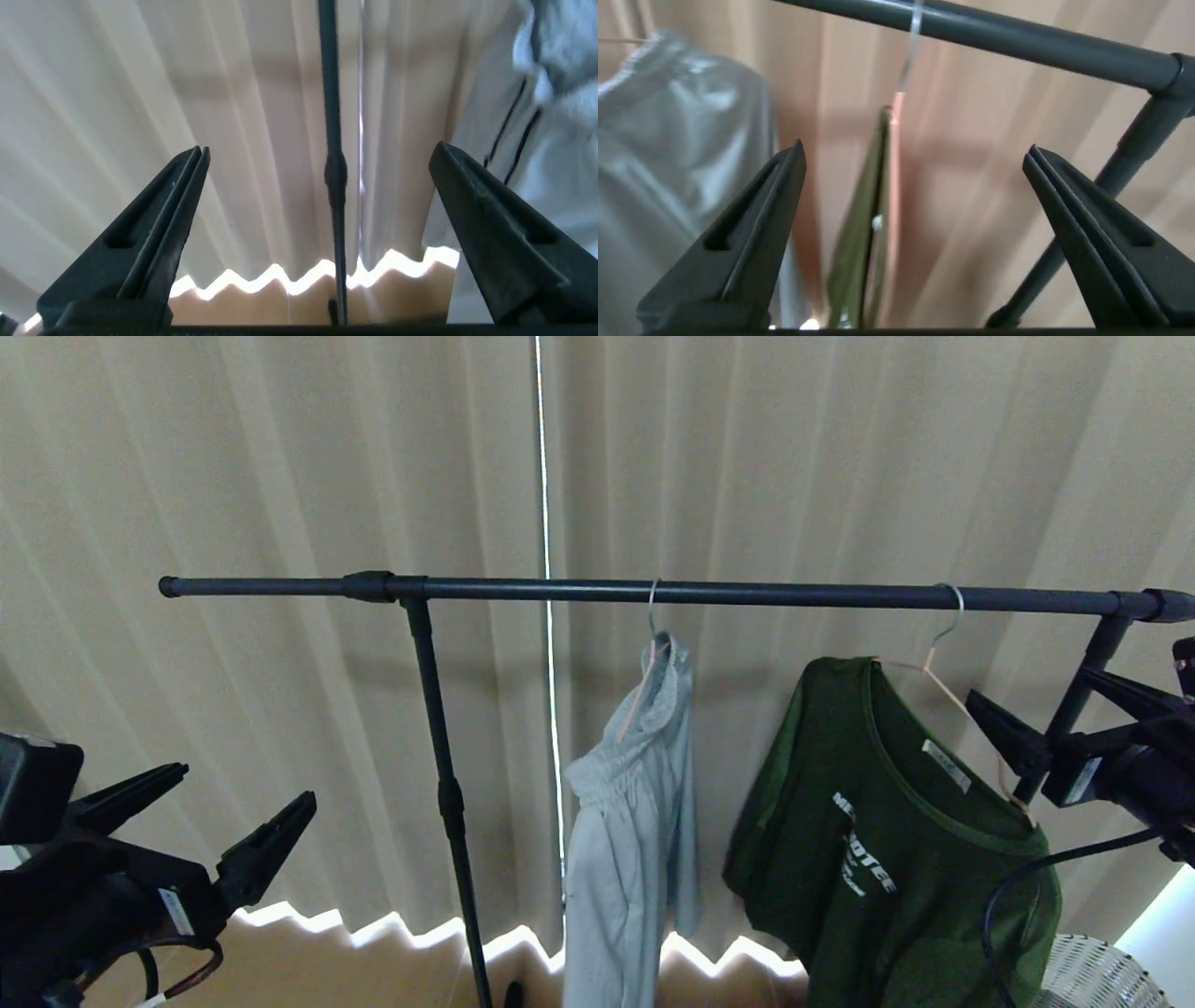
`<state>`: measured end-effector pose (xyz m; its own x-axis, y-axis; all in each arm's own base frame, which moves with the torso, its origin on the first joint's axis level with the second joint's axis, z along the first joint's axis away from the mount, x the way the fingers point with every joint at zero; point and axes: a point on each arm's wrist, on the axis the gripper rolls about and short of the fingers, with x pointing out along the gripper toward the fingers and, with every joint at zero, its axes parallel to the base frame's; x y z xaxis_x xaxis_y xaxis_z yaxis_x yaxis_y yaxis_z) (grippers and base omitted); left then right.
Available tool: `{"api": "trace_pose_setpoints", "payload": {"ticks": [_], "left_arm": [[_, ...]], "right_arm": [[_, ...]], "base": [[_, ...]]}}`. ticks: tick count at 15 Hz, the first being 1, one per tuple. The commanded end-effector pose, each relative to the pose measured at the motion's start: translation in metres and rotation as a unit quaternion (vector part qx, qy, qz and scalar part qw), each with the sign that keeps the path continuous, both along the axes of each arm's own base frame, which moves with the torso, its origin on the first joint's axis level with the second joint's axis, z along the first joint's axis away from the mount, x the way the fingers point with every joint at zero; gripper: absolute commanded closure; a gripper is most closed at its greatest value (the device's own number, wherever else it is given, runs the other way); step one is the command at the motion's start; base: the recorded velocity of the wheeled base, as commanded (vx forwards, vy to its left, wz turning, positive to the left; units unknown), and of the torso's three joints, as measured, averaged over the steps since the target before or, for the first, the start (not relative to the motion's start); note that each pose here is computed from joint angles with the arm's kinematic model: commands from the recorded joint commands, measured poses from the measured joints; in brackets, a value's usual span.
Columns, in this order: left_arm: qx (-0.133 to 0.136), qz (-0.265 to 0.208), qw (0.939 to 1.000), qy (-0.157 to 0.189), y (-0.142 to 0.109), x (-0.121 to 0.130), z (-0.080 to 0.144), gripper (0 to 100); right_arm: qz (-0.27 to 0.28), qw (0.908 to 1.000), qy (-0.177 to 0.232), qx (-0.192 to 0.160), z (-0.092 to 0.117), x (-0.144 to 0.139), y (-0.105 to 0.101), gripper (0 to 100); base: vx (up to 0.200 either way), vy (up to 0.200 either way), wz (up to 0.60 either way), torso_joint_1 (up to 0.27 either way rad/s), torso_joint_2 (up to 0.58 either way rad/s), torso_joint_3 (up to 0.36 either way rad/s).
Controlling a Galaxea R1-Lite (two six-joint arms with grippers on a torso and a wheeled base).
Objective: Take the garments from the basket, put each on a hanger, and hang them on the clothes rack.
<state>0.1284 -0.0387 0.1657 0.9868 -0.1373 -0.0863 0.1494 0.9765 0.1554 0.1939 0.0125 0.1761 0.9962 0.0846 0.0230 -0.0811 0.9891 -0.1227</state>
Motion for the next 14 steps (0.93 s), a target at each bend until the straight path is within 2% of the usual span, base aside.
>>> {"api": "trace_pose_setpoints", "payload": {"ticks": [1, 3, 5, 7, 8, 12, 14], "left_arm": [[-0.022, 0.007, 0.9992, -0.033, 0.005, -0.010, 0.009, 0], [-0.042, 0.009, 0.9968, -0.068, 0.012, -0.032, 0.013, 0], [-0.040, 0.030, 0.9955, -0.080, 0.021, -0.053, 0.011, 0], [-0.028, 0.080, 0.9944, -0.063, 0.031, -0.070, 0.007, 0], [-0.020, 0.113, 0.9925, -0.043, 0.038, -0.093, 0.002, 0], [-0.005, 0.140, 0.9900, 0.012, 0.047, -0.149, -0.027, 0], [-0.008, 0.146, 0.9891, 0.014, 0.048, -0.159, -0.041, 0]], "right_arm": [[0.020, 0.9996, -0.019, 0.001, 0.000, -0.026, 0.006, 0], [0.019, 0.9988, -0.046, 0.001, 0.006, -0.051, 0.003, 0], [0.016, 0.9986, -0.051, 0.002, 0.004, -0.081, -0.001, 0], [0.013, 0.9990, -0.043, 0.000, 0.001, -0.107, -0.004, 0], [0.010, 0.9997, -0.022, -0.001, -0.005, -0.136, -0.007, 0], [-0.007, 0.9964, 0.085, -0.007, -0.028, -0.217, -0.013, 0], [-0.009, 0.9967, 0.080, -0.006, -0.041, -0.235, -0.014, 0]], "base": [[0.000, 0.000, 0.00, 0.000, 0.00, 0.000], [0.000, 0.000, 0.00, 0.000, 0.00, 0.000], [0.000, 0.000, 0.00, 0.000, 0.00, 0.000], [0.000, 0.000, 0.00, 0.000, 0.00, 0.000], [0.000, 0.000, 0.00, 0.000, 0.00, 0.000], [0.000, 0.000, 0.00, 0.000, 0.00, 0.000], [0.000, 0.000, 0.00, 0.000, 0.00, 0.000]]}}
